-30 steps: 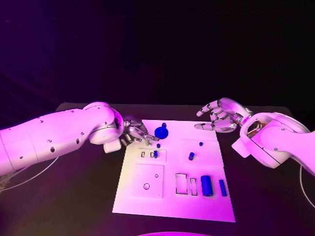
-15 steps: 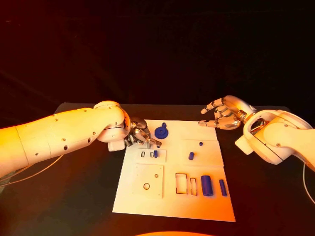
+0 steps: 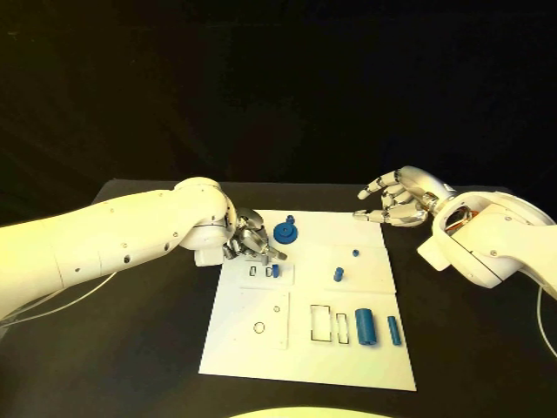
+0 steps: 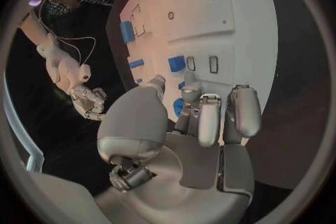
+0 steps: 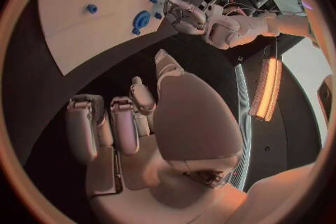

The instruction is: Assemble the parts on the task board

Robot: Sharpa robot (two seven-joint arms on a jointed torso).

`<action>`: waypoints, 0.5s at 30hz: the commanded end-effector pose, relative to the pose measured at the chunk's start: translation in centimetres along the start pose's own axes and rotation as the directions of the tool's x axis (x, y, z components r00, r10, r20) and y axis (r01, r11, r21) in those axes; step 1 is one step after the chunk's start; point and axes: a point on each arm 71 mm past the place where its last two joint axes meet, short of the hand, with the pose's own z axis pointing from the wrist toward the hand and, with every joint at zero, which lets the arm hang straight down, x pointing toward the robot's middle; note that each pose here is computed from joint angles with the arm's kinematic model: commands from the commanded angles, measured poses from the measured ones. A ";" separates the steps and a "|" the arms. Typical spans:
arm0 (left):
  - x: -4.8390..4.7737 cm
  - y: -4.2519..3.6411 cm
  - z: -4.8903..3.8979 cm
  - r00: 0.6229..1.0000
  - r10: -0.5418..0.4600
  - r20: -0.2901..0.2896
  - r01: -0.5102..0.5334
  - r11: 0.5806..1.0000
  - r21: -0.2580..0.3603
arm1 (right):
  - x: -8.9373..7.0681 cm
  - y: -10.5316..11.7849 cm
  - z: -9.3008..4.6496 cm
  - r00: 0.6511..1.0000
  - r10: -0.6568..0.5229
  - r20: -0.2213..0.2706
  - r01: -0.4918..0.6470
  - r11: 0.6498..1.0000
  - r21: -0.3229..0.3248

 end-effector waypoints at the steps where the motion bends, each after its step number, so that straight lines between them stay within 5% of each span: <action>1: 0.22 -0.27 0.13 0.999 0.022 -0.027 -0.022 1.000 -0.001 | 0.1 0.0 0.0 1.000 -0.005 -0.014 0.005 1.000 -0.001; 15: 0.74 -0.57 0.60 0.998 0.023 -0.061 -0.023 1.000 0.000 | 0.1 0.0 0.1 1.000 -0.007 -0.016 0.007 1.000 0.001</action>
